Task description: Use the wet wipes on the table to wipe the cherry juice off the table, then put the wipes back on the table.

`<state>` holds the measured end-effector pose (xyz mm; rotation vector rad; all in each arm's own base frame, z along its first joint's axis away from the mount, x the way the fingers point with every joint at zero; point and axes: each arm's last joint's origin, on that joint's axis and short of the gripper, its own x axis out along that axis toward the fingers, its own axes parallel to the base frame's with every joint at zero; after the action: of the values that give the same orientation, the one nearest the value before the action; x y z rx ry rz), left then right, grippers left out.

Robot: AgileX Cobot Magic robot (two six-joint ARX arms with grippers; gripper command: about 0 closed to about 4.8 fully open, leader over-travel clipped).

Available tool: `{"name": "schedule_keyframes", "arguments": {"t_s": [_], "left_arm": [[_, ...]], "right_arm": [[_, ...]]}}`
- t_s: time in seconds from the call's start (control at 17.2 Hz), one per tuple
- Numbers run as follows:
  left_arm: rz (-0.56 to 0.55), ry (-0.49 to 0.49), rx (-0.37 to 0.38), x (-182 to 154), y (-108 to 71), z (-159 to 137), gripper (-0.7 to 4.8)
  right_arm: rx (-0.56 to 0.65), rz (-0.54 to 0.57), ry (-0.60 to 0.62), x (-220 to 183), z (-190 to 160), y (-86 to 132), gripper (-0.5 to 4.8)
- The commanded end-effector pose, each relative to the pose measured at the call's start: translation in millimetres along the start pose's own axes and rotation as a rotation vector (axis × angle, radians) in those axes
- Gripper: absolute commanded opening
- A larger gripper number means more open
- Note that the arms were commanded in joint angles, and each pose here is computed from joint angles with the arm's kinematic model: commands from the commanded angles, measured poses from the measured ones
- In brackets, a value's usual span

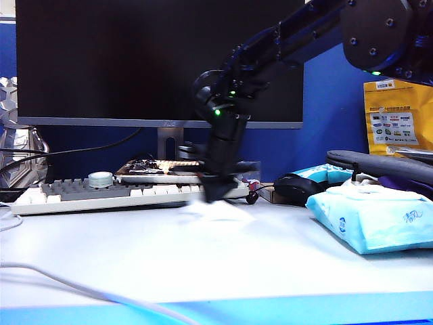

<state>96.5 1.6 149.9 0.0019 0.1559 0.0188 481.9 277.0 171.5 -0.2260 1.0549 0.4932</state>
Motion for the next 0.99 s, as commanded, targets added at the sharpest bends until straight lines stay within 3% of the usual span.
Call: {"name": "schedule_keyframes", "arguments": {"t_s": [0.06, 0.12, 0.17, 0.29, 0.41, 0.58, 0.64, 0.75, 0.87, 0.93, 0.99], "left_arm": [[0.0, 0.011, -0.003, 0, 0.0, -1, -0.03], [0.0, 0.011, -0.003, 0, 0.0, -1, -0.03], [0.0, 0.011, -0.003, 0, 0.0, -1, -0.03], [0.0, 0.011, -0.003, 0, 0.0, -1, -0.03], [0.0, 0.011, -0.003, 0, 0.0, -1, -0.03], [0.0, 0.011, -0.003, 0, 0.0, -1, -0.03], [0.0, 0.011, -0.003, 0, 0.0, -1, -0.03], [0.0, 0.011, -0.003, 0, 0.0, -1, -0.03], [0.0, 0.011, -0.003, 0, 0.0, -1, -0.03], [0.0, 0.011, -0.003, 0, 0.0, -1, -0.03], [0.0, 0.011, -0.003, 0, 0.0, -1, -0.03]], "right_arm": [[-0.139, 0.278, 0.169, 4, -20, 47, -0.05], [-0.161, 0.283, 0.231, 2, -27, 55, -0.05], [-0.181, 0.207, 0.332, 0, -38, 68, -0.05], [-0.183, -0.09, 0.39, -1, -45, 70, -0.05], [-0.099, -0.317, 0.358, -1, -43, 54, -0.05], [-0.026, -0.362, 0.357, -2, -39, 24, -0.05], [0.0, -0.344, 0.362, -2, -39, 15, -0.05], [0.034, -0.215, 0.375, -2, -39, 17, -0.05], [0.07, 0.027, 0.399, -3, -40, 36, -0.05], [0.069, 0.156, 0.417, -3, -42, 57, -0.05], [0.044, 0.191, 0.423, -5, -44, 74, -0.05]]}}
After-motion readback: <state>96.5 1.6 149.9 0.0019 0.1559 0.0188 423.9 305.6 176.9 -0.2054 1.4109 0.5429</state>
